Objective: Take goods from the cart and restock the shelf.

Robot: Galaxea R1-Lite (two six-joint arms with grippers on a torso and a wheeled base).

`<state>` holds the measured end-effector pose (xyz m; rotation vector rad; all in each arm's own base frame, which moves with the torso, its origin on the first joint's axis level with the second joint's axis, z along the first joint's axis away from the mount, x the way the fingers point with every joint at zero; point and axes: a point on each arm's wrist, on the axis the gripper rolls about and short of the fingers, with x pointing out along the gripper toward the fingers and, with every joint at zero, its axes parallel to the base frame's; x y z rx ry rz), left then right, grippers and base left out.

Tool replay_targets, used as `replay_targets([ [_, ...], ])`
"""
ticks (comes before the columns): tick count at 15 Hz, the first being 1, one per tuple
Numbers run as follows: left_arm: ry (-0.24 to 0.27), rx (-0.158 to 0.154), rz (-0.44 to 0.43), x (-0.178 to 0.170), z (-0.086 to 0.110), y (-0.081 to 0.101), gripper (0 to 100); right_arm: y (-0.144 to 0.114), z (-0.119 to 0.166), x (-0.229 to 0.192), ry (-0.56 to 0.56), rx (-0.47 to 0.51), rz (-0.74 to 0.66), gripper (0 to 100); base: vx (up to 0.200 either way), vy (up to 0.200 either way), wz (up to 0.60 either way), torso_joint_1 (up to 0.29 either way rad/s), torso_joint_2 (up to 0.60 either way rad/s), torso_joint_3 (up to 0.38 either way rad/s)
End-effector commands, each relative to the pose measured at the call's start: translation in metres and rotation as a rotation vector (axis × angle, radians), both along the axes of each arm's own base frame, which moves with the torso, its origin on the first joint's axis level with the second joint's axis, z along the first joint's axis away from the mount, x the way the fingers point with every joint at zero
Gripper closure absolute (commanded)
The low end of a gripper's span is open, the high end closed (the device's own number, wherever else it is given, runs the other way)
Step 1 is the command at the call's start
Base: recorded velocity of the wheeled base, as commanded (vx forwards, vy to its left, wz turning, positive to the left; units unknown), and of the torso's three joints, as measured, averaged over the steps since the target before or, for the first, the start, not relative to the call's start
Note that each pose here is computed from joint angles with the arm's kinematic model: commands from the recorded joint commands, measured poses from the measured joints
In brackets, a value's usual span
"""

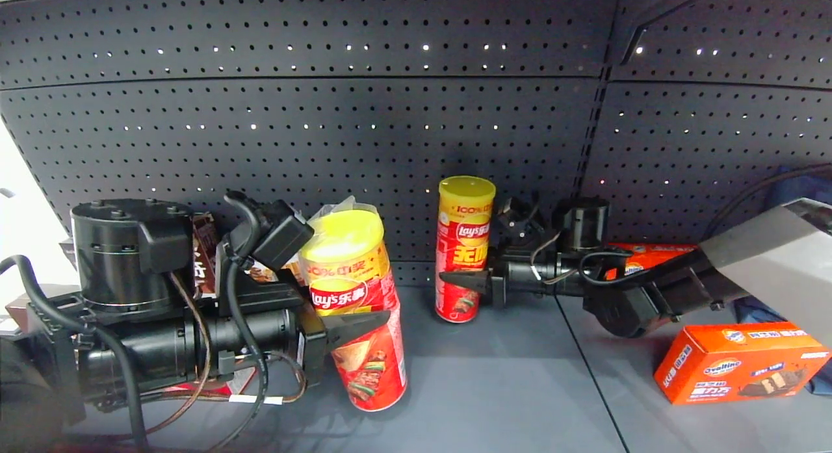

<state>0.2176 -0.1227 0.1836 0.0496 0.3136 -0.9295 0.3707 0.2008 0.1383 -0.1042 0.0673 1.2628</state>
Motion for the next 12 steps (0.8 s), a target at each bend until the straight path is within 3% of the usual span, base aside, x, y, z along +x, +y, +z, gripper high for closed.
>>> replay_targets([
  [1,-0.007,-0.003,-0.003,-0.002,0.002,0.0,100,-0.01,0.032,-0.022,-0.045,0.024,-0.001,100,0.0,0.0,0.0,0.0,0.0,0.0],
  [5,-0.022,-0.011,-0.005,-0.005,0.006,0.001,100,-0.015,0.049,-0.049,-0.066,0.024,-0.076,100,0.0,0.0,0.0,0.0,0.0,0.0],
  [12,-0.032,-0.014,-0.019,-0.011,0.009,-0.001,100,-0.025,0.046,-0.131,0.009,-0.009,-0.021,100,0.0,0.0,0.0,0.0,0.0,0.0],
])
